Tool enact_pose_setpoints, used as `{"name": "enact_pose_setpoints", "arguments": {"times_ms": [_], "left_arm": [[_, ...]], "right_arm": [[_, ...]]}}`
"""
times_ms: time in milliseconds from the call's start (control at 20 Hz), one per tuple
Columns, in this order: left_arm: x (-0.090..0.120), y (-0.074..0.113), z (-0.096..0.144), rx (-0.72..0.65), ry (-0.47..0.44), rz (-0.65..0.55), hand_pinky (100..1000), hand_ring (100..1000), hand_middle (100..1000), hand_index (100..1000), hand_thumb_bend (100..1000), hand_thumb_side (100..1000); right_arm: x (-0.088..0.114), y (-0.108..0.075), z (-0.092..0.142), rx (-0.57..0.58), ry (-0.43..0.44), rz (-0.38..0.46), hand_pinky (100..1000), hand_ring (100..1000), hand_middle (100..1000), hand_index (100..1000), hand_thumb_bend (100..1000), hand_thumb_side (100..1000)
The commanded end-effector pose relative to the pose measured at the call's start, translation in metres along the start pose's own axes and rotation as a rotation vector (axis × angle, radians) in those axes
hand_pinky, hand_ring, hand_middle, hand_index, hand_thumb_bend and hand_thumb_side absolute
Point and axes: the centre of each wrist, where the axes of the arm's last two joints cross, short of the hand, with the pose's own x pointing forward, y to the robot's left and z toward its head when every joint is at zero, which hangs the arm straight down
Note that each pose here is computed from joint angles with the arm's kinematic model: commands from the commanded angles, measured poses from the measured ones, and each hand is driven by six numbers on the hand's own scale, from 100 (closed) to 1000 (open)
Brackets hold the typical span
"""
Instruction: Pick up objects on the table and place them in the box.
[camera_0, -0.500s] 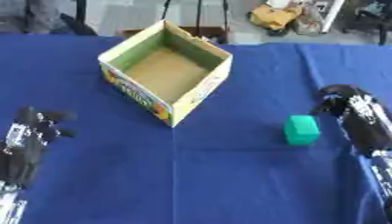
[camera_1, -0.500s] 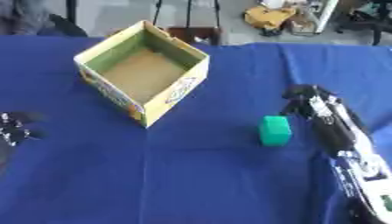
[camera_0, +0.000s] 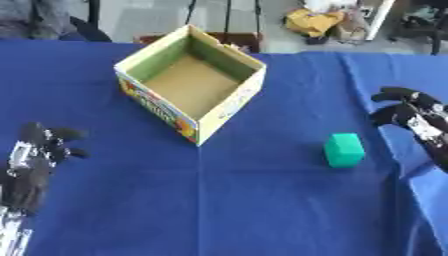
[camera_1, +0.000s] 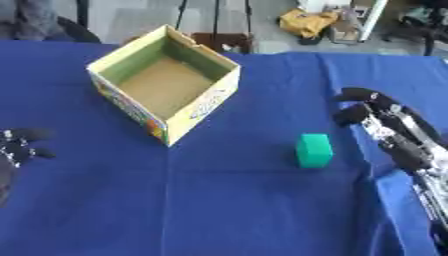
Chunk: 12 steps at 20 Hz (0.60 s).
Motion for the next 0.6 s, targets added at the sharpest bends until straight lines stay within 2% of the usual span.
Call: {"name": "enact_pose_setpoints", "arguments": {"times_ms": [50,150,400,500,600], "left_arm": [[0.006,0.01,0.0,0.004,-0.008,-0.035,606,791,608,659,396,1000],[0.005,0.01,0.001,0.005,-0.006,-0.036,607,791,608,659,396,1000],[0.004,0.011,0.003,0.006,0.001,-0.041,606,791,608,659,395,1000],[0.004,0.011,0.003,0.005,0.002,-0.041,607,791,608,659,396,1000],[0.004,0.011,0.003,0.003,0.003,-0.041,607,792,608,659,395,1000]], "right_arm": [[0.014,-0.02,-0.002,0.105,-0.009,0.137,760,809,874,954,100,413],[0.015,-0.028,-0.002,0.164,0.002,0.201,774,830,887,961,100,361],[0.019,-0.049,-0.004,0.305,0.04,0.356,789,856,901,960,100,332],[0.02,-0.056,-0.006,0.344,0.051,0.404,787,856,901,952,157,327],[0.022,-0.062,-0.009,0.37,0.059,0.451,780,848,895,941,173,314]]}}
